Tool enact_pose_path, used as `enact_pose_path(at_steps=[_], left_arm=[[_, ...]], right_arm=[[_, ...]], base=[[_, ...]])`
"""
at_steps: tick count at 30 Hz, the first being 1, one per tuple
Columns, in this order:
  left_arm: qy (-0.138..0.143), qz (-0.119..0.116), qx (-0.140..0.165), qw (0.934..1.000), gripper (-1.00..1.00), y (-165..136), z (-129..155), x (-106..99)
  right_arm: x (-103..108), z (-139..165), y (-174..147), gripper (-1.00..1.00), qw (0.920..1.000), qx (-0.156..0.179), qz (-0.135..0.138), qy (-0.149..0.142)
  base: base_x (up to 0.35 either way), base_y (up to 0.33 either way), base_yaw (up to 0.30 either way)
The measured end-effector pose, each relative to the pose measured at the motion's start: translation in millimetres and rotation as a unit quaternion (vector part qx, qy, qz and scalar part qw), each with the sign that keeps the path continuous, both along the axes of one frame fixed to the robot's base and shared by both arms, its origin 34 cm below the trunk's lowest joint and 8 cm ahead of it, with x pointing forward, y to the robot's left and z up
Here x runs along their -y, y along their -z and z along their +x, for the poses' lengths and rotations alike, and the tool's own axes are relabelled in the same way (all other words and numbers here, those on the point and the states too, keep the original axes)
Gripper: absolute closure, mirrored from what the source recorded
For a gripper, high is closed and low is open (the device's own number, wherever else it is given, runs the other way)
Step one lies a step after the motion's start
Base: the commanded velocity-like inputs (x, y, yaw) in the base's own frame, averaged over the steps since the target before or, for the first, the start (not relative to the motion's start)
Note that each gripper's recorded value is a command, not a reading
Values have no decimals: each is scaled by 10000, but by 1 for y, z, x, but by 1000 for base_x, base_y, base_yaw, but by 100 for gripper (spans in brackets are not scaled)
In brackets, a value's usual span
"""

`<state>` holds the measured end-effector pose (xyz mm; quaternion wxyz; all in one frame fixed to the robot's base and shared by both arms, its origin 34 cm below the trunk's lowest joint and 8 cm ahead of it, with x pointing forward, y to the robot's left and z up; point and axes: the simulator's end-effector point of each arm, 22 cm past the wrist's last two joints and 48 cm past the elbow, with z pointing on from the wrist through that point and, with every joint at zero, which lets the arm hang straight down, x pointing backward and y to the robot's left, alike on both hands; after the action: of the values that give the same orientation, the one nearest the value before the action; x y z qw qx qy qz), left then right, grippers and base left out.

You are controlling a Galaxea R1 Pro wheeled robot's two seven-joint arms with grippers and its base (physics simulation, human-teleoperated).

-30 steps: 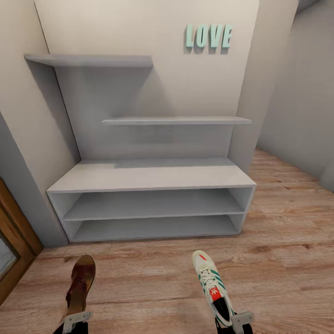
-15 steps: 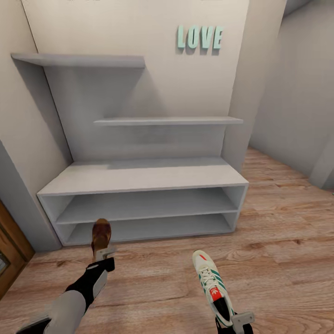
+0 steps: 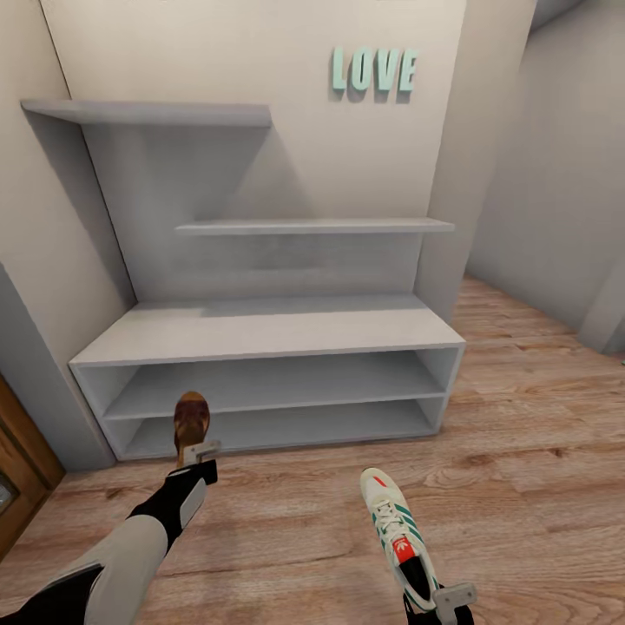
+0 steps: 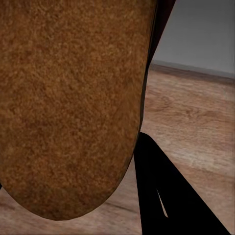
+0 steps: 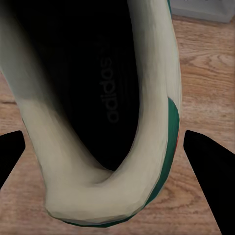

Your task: Pick up the two gym shoes and the two sandals from the corridor floor and place them onto the hallstand (shoe rack) in the corridor, making sure they are on the rack and not on the floor. Arrange them so the two gym shoes are next to each other and the two sandals are next to each other.

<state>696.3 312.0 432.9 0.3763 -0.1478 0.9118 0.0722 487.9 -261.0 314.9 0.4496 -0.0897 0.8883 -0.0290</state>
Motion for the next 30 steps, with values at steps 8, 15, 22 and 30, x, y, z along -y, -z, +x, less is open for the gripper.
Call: enact_pose_path(at_steps=[8,15,22,30], left_arm=[[24,-18,-11,10000,100,2,-2,1],[31,-13,-17,10000,100,2,-2,1],[40,-11,-26,10000,100,3,-3,1],[43,3,-49,10000,100,6,-4,-1]], right_arm=[[6,1,-1,100,10000,14,10,97],[50,-2,-2,100,9964,35,75,838],[58,-2,-3,100,9955,48,72,943],[62,-3,-2,100,9952,39,53,974]], base=[[265,0,-23],[328,0,-40],[146,0,-3],[10,0,0]])
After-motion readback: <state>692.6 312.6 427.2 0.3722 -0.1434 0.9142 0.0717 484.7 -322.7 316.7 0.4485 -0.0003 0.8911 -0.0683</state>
